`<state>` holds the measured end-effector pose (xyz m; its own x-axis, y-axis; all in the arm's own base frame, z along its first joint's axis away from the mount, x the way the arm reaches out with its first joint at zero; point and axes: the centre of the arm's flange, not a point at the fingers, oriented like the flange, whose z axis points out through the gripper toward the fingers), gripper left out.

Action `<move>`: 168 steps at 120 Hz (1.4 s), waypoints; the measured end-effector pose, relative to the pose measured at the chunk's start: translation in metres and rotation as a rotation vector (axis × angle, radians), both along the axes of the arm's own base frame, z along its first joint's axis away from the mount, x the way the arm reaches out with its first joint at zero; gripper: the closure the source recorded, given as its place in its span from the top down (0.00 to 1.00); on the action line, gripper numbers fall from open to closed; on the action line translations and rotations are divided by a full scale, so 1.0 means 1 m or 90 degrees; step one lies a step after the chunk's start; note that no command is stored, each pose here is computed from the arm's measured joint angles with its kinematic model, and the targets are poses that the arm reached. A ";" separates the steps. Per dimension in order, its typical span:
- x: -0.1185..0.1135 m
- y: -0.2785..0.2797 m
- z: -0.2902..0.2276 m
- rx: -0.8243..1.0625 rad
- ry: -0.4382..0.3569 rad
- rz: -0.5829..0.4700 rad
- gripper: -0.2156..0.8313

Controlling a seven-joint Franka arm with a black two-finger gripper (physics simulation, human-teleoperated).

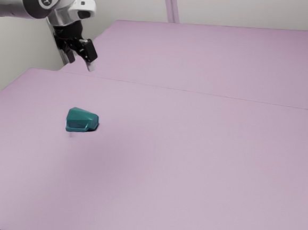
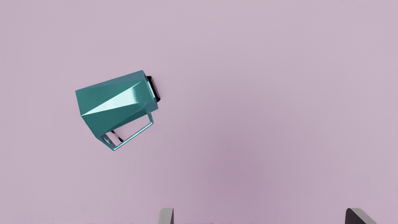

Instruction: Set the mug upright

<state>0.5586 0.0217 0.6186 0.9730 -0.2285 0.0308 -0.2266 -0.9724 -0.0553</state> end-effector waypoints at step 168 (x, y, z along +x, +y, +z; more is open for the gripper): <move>0.020 0.291 -0.247 -0.433 0.003 0.131 0.79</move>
